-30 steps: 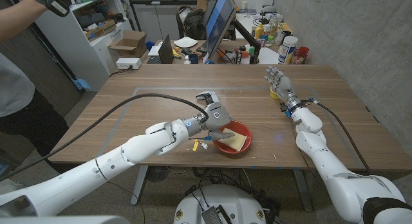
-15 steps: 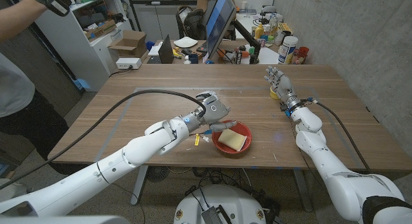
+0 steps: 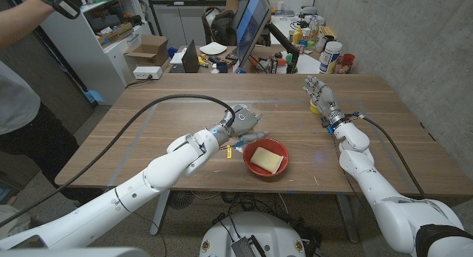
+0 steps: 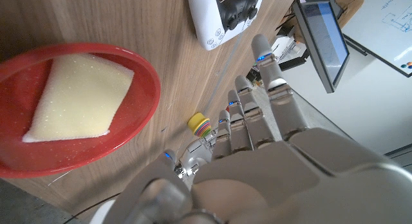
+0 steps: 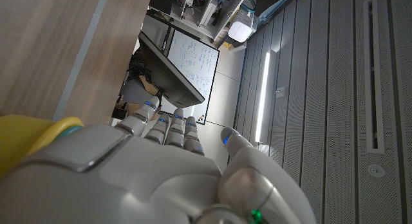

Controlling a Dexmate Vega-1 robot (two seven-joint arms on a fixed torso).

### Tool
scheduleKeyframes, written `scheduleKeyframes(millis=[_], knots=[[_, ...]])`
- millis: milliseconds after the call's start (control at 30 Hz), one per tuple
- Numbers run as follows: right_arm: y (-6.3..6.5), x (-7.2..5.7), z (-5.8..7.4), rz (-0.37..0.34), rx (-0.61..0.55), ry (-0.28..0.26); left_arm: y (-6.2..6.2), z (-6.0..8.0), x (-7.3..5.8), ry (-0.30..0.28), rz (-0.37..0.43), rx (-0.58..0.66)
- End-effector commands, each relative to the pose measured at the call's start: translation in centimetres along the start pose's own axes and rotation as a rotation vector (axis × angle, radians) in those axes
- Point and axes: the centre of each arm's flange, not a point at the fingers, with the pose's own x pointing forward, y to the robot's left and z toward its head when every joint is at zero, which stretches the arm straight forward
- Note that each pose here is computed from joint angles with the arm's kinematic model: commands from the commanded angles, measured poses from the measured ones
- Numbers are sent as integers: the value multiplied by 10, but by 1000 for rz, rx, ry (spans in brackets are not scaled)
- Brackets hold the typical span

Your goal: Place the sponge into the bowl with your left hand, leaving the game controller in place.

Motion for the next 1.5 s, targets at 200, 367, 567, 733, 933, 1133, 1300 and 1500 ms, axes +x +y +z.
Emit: scheduleKeyframes(millis=[200,367,567,733,933,1133,1300,1500], knots=[[1,0,1,-1,-3,-2,12,-11,-3,124,-32,-23],[3,-1,3,0,-7,-6,15,-14,-5,161,-40,-25],[3,-3,3,-2,-6,-7,19,-20,-8,195,-24,-46],[5,-5,5,-1,-9,-9,22,-27,-12,222,4,-76],[7,-8,7,0,-16,-8,28,-39,-21,264,86,-166],[10,-11,8,-1,-17,-7,35,-53,-31,298,155,-267],[12,-12,10,0,-16,-13,34,-56,-38,308,181,-300],[18,-14,13,10,-27,-14,31,-58,-44,315,192,-346]])
